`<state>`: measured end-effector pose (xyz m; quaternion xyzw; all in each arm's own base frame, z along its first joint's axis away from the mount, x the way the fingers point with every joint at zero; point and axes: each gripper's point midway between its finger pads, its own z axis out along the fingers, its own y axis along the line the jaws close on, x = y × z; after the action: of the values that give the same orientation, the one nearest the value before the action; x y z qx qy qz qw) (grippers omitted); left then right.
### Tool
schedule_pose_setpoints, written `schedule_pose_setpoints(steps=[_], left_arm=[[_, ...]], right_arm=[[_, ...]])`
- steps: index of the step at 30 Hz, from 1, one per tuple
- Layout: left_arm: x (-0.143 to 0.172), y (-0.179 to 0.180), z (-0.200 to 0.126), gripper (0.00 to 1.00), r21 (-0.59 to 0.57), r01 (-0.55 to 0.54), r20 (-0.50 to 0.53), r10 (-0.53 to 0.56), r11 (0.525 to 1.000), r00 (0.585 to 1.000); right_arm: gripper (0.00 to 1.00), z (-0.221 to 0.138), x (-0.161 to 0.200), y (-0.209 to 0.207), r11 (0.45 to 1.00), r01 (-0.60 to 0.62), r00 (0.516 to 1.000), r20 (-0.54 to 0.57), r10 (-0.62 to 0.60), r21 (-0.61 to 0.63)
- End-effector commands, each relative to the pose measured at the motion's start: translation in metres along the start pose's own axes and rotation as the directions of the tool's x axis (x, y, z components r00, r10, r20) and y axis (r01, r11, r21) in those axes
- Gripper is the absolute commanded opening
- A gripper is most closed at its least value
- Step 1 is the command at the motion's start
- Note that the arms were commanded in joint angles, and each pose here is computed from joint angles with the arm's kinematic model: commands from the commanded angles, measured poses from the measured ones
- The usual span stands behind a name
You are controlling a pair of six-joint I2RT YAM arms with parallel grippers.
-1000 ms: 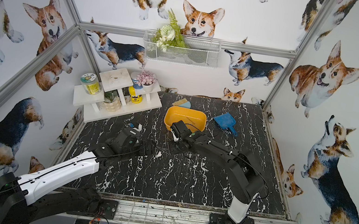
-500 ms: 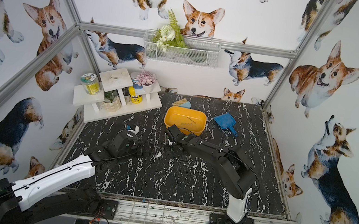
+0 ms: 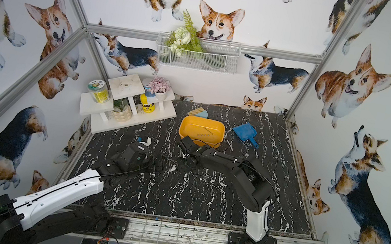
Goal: Put the nails on the desktop into the storage box
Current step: Pick up the nail from the center of the board.
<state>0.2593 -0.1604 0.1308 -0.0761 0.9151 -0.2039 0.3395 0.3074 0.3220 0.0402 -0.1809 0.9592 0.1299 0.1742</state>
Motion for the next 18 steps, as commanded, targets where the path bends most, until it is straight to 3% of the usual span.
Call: schedule_pose_setpoints(steps=[1,18], left_arm=[[-0.001,-0.001,0.001,0.99,0.009,-0.006,0.004,0.006,1.000,1.000],[0.002,0.000,0.003,0.99,0.006,-0.007,-0.001,0.007,1.000,1.000]], right_arm=[[0.24,0.002,-0.006,0.000,1.000,0.001,1.000,0.016,-0.001,0.013],[0.22,0.016,-0.007,-0.007,0.998,0.015,1.000,-0.004,-0.014,0.063]])
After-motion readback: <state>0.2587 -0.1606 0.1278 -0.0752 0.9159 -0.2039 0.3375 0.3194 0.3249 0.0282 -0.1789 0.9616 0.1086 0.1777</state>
